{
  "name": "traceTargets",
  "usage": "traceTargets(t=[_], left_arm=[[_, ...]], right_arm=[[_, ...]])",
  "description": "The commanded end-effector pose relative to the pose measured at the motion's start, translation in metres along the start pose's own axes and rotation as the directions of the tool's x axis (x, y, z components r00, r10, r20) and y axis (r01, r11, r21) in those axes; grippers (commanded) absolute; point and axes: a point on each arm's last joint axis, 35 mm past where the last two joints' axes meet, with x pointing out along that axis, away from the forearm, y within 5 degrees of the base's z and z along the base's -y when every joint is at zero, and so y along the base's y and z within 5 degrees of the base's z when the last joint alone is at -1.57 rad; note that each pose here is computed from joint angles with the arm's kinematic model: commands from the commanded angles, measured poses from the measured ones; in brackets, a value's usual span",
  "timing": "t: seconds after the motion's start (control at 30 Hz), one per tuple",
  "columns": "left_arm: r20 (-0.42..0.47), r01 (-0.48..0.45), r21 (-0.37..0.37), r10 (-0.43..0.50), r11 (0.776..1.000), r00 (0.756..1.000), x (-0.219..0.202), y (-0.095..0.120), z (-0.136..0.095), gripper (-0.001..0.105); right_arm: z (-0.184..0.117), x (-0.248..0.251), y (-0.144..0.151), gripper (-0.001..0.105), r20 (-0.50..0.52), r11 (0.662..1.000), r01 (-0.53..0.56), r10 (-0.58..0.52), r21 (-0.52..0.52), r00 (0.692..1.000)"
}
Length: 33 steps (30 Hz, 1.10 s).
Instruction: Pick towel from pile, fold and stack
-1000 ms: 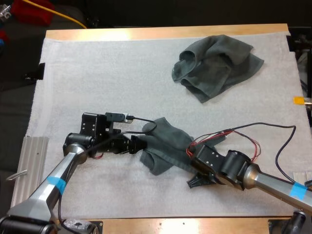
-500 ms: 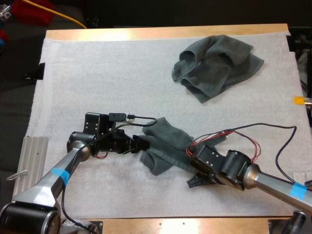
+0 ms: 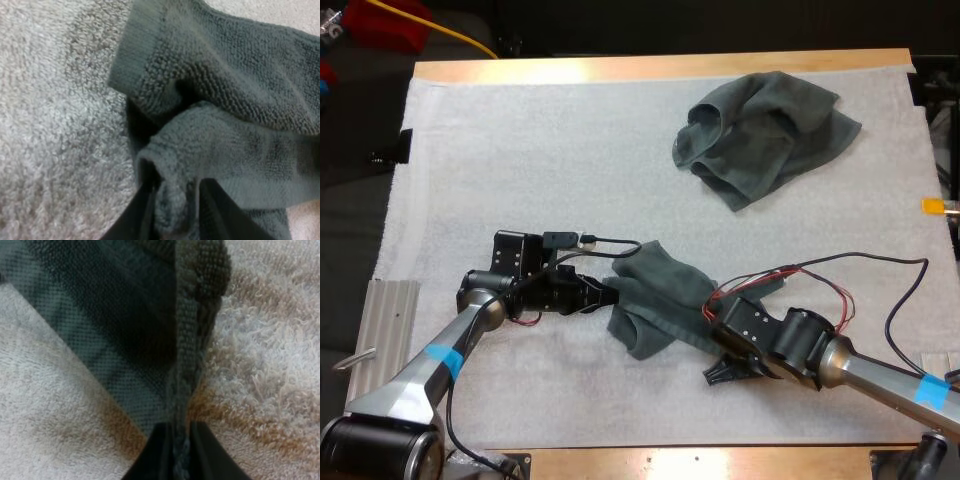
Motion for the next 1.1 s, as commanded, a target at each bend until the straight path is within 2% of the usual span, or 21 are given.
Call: traceTargets(t=[0.0, 0.07, 0.13, 0.2, 0.43, 0.57, 0.73, 0.87, 1.07], left_arm=[[0.010, 0.021, 0.014, -0.021, 1.000, 1.000, -0.003, -0.004, 0.001, 0.018], [0.026, 0.017, 0.029, -0.017, 0.999, 1.000, -0.006, -0.007, 0.002, 0.017], [0.052, 0.003, 0.054, -0.005, 0.999, 0.999, -0.012, -0.012, 0.003, 0.006], [0.081, -0.010, 0.079, 0.003, 0.997, 0.997, -0.018, -0.017, 0.003, 0.000], [0.130, 0.003, 0.130, -0.020, 0.991, 0.991, -0.040, -0.038, -0.002, 0.000], [0.159, 0.007, 0.159, -0.033, 0.987, 0.987, -0.057, -0.053, -0.006, 0.000], [0.200, 0.005, 0.199, -0.046, 0.980, 0.979, -0.087, -0.082, -0.005, 0.000], [0.221, -0.026, 0.233, -0.026, 0.972, 0.975, -0.110, -0.104, -0.002, 0.000], [0.255, -0.093, 0.272, 0.022, 0.958, 0.967, -0.140, -0.134, 0.006, 0.000]], right_arm=[[-0.001, -0.001, -0.001, 0.002, -0.005, 1.000, 0.015, -0.015, 0.003, 1.000], [-0.001, -0.001, -0.001, 0.002, -0.005, 1.000, 0.015, -0.015, 0.003, 1.000], [-0.001, -0.001, -0.001, 0.002, -0.005, 1.000, 0.015, -0.015, 0.003, 1.000], [-0.001, -0.001, -0.001, 0.002, -0.005, 1.000, 0.015, -0.015, 0.003, 1.000], [0.007, -0.007, -0.001, 0.002, 0.027, 0.997, 0.007, -0.009, 0.077, 1.000], [0.024, -0.027, -0.002, 0.002, 0.117, 0.995, -0.017, 0.006, 0.097, 0.993], [0.044, -0.062, -0.007, 0.002, 0.263, 0.992, -0.030, -0.004, 0.125, 0.965], [0.050, -0.080, -0.014, 0.002, 0.324, 0.988, -0.040, -0.010, 0.149, 0.946], [0.055, -0.109, -0.042, 0.002, 0.408, 0.970, -0.065, -0.037, 0.235, 0.912]])
